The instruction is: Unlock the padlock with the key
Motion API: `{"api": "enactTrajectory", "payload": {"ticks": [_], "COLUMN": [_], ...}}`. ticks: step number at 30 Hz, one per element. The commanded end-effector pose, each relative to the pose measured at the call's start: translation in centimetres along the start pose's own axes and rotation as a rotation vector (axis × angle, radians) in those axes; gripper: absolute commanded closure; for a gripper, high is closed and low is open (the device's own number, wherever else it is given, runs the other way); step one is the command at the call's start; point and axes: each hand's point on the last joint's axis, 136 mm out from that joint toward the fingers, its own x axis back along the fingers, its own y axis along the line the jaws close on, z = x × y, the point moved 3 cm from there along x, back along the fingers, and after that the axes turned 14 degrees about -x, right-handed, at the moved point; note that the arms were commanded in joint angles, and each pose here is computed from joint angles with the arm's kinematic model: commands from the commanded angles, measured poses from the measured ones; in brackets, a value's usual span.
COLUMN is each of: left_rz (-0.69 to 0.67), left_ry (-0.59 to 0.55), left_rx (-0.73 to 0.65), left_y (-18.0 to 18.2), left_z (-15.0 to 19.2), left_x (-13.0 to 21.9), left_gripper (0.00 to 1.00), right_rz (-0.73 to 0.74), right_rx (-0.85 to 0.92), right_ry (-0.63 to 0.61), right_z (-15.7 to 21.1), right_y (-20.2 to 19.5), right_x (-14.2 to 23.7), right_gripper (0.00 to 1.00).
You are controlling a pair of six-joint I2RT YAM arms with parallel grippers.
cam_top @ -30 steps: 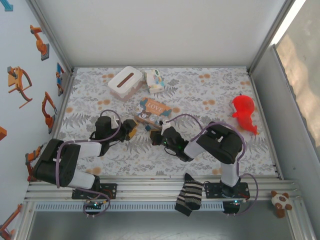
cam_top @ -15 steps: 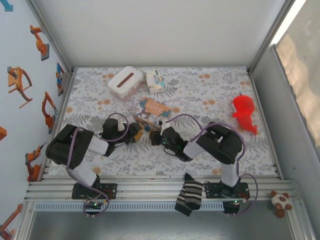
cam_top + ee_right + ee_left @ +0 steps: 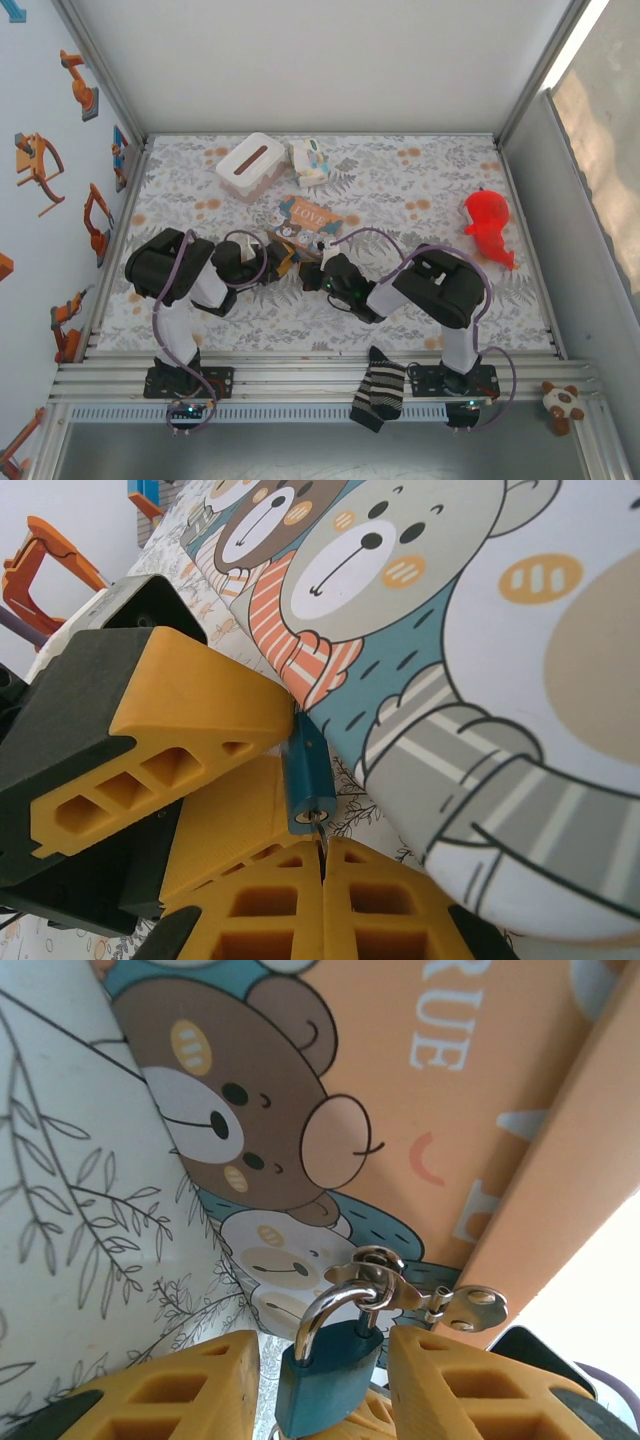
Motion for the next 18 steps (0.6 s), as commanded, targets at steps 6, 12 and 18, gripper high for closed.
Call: {"api": "enactTrajectory", "payload": {"ticks": [6,12,18], "left_rz": [0.027,0.031,0.040], "left_ry": [0.004,-0.004,-0.014], "left_rx": [-0.004,-0.010,-0.017], "left_y": [-0.6,-0.9,-1.3], "left_z": [0.0,-0.1,-0.3], "left_x": [-0.7,-0.6,-0.6], "left_gripper": [0.67,0.71,0.80], "right_rz": [-0.056,-0.066,-0.087], "right_rx": [-0.036,-0.056,-0.075], "right_ry": [-0.054,-0.047,-0.049], "right_z": [-1.6,-1.8,-2.1], "right_y": [2.6,3.1,3.7], "right_x": [0.2,0.3,0.7], "right_gripper": [1.00,1.00,1.00]}}
